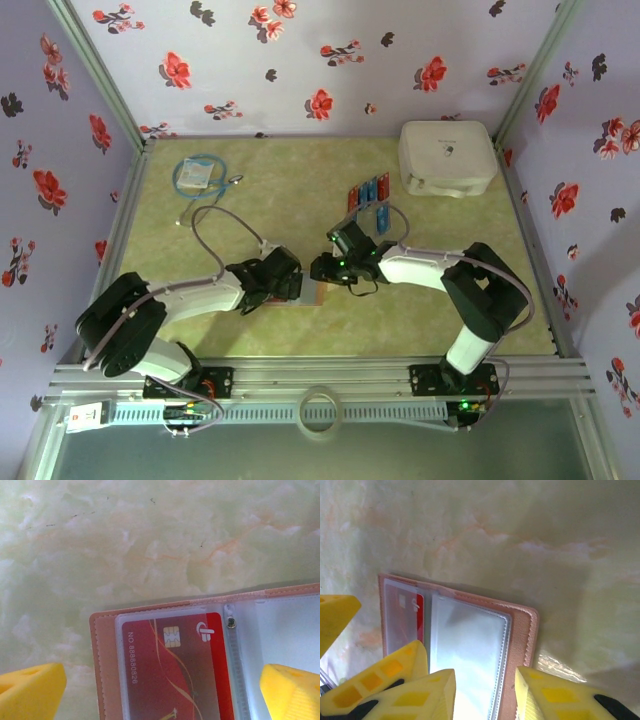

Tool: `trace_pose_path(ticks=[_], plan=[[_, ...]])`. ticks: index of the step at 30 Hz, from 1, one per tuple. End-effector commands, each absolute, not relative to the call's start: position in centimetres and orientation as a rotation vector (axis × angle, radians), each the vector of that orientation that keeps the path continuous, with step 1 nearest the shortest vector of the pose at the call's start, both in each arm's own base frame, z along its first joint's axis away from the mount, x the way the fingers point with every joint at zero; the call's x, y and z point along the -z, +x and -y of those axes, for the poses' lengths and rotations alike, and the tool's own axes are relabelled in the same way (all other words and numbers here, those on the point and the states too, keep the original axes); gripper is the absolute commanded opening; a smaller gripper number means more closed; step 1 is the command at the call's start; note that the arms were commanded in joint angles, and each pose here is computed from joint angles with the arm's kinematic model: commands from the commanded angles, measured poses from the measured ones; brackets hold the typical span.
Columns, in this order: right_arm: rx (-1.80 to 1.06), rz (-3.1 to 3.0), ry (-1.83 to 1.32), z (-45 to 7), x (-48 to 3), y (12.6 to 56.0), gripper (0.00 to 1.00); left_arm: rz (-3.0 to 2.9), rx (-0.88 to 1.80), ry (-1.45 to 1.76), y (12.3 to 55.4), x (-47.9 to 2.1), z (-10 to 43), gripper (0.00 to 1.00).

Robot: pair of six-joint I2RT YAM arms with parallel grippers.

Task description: Put the credit cards into the card holder

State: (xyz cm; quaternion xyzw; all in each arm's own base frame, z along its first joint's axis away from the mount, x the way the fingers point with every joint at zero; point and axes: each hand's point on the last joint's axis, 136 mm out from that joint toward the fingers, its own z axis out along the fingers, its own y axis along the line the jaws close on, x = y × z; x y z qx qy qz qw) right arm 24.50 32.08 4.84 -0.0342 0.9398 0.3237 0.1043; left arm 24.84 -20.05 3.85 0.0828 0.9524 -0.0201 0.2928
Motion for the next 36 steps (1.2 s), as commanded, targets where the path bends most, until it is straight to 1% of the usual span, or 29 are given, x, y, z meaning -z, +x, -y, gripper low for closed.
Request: trace_pose_path(ticks=[1,16,36], plan=[[-0.984,-2.756,-0.100,-32.0,-5.2,24.5,0.36,-2.523,0.029,0.215,25.6,-4.0,20.0,1.00],[-1.092,-2.745,-0.070,-33.5,-5.0,24.5,0.36,-2.575,-0.057,0.184,24.7,-1.8,17.9,1.00],[-1.117,-2.784,-0.074,-35.0,-3.3,23.8,0.40,-2.571,-0.049,0.170,24.6,-1.9,17.7,1.00]])
